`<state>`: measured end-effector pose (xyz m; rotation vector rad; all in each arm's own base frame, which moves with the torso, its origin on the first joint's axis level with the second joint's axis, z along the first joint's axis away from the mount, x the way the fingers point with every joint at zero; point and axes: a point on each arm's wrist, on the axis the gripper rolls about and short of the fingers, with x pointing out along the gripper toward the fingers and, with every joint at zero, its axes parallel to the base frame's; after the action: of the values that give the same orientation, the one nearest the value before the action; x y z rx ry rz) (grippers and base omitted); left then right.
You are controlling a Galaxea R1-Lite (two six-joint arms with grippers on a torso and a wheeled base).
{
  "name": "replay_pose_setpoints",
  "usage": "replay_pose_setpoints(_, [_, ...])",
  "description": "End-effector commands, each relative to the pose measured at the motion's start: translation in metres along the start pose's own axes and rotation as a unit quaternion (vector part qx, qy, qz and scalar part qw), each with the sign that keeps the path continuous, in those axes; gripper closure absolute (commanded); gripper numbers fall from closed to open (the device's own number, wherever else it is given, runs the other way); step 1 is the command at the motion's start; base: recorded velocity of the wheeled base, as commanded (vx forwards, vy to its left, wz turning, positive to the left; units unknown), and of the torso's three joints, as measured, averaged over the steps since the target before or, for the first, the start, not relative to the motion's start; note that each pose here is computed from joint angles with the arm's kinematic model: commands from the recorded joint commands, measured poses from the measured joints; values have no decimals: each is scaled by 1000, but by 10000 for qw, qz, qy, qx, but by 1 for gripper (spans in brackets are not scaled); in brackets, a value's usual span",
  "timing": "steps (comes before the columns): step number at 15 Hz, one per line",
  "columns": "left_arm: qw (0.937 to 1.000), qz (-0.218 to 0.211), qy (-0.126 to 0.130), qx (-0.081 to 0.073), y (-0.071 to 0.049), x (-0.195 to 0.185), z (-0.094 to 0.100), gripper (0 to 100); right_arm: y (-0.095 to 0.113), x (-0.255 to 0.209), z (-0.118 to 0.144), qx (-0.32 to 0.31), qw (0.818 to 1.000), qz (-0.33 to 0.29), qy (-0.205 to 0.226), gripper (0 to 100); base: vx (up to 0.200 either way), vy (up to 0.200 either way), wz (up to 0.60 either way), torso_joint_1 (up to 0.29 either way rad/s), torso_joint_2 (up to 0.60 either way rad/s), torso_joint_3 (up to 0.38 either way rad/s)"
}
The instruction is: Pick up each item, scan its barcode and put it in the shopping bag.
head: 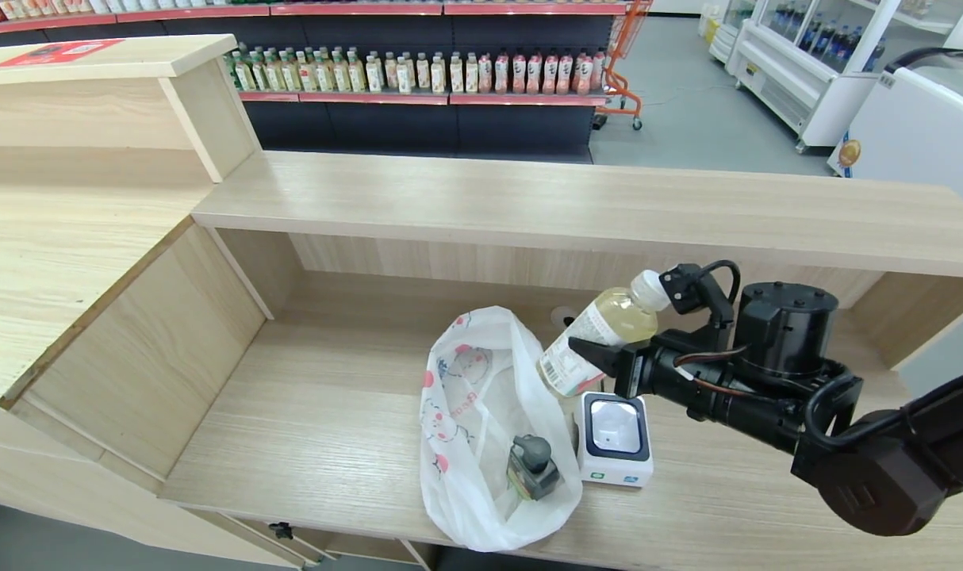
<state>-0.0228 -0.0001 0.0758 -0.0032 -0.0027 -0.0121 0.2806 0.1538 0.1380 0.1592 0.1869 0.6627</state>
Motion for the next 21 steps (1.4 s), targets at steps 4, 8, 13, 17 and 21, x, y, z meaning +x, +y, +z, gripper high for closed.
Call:
replay_pose_setpoints(4, [10000,-1,-2,1,0,0,0,0,1,9,-35,9,9996,107,279,100,0,0,0,0,0,0])
replay_pose_setpoints(8, [10000,-1,-2,1,0,0,0,0,-2,15,-59,20,9993,123,353,100,0,0,0,0,0,0])
replay_pose_setpoints(13, [10000,-1,-2,1,0,0,0,0,-7,31,-68,-9,9995,108,312,100,0,0,0,0,0,0])
replay_pose_setpoints(17, [10000,-1,-2,-7,0,0,0,0,-11,37,-75,7,9993,65,380,100,0,0,0,0,0,0])
replay_pose_setpoints(21, [10000,-1,-2,1,0,0,0,0,-12,39,-79,15,9992,52,408,100,0,0,0,0,0,0])
